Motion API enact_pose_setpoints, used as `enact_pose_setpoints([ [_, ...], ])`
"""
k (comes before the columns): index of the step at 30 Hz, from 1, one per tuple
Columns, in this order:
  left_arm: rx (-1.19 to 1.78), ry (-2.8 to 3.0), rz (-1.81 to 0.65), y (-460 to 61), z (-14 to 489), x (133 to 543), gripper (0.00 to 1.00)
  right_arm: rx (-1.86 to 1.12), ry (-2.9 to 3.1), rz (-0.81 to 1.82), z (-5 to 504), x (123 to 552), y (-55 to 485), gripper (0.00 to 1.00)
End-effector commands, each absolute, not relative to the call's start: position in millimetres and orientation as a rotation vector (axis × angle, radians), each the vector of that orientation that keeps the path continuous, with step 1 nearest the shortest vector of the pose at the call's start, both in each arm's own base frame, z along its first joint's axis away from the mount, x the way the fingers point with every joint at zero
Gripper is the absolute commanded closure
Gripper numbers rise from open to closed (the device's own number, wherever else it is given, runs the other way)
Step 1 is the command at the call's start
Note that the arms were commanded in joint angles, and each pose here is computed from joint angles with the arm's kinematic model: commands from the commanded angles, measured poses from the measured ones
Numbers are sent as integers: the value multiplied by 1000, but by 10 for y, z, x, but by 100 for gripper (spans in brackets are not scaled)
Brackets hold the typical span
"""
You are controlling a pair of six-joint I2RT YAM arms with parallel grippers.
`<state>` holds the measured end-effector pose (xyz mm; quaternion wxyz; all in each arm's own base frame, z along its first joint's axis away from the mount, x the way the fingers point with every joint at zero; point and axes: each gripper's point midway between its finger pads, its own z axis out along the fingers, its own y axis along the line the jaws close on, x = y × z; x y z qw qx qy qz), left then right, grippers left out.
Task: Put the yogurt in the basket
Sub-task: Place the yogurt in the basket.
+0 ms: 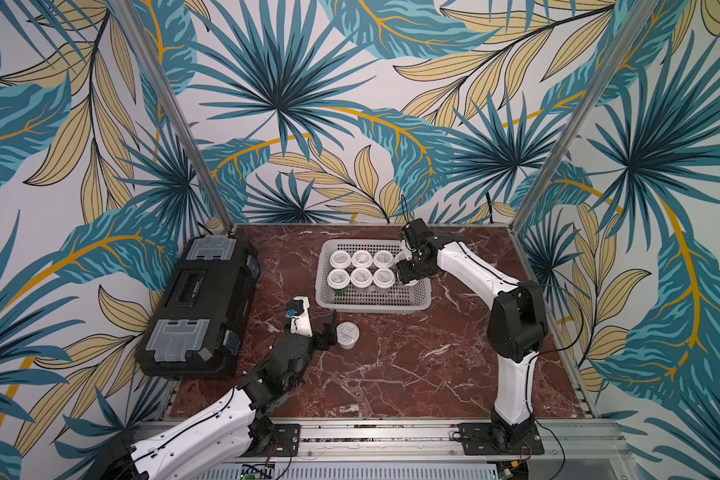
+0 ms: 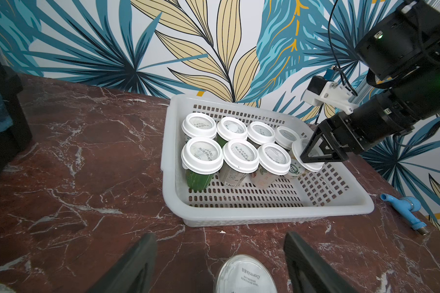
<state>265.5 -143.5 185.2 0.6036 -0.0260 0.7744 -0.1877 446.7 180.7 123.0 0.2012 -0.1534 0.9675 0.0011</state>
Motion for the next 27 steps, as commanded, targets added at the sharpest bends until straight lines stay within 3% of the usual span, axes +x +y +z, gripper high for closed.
enact_pose_setpoints([
  [1, -64, 1778, -449, -1442, 1886, 2663, 17, -427, 2716, 1, 1257, 4382, 1754, 30],
  [27, -63, 1781, -450, -1449, 1883, 2664, 17, -457, 2778, -9, 1018, 4426, 1794, 26],
])
